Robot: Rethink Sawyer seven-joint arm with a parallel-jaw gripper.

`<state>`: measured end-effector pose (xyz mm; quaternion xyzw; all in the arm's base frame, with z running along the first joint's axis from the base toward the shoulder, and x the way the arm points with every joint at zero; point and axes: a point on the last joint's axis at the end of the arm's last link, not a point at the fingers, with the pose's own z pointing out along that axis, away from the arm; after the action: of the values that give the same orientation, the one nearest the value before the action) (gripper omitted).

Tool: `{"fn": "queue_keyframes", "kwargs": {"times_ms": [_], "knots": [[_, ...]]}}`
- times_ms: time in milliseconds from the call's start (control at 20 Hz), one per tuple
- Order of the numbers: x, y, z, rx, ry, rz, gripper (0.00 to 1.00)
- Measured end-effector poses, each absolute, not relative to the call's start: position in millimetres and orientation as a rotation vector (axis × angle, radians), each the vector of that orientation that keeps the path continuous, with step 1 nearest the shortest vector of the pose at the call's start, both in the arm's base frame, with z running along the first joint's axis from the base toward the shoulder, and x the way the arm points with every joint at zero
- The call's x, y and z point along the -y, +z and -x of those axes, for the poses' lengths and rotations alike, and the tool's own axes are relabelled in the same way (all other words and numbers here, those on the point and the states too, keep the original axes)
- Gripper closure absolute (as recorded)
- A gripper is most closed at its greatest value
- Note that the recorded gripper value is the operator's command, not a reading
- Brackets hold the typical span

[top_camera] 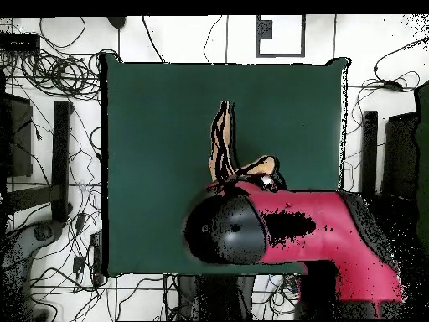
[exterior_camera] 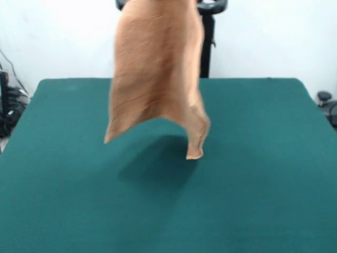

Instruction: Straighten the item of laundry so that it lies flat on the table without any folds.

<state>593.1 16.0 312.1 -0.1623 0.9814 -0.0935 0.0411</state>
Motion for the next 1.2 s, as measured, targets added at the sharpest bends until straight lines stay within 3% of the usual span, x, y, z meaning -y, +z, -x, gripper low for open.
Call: {"fn": "queue_keyframes", "kwargs": {"times_ms": [450, 1200], "knots": [[-44.0, 323.9, -550.8, -3.030, -0.325, 0.272, 1.00], [30.5, 282.0, -561.4, -3.104, -0.277, 0.050, 1.00]]}}
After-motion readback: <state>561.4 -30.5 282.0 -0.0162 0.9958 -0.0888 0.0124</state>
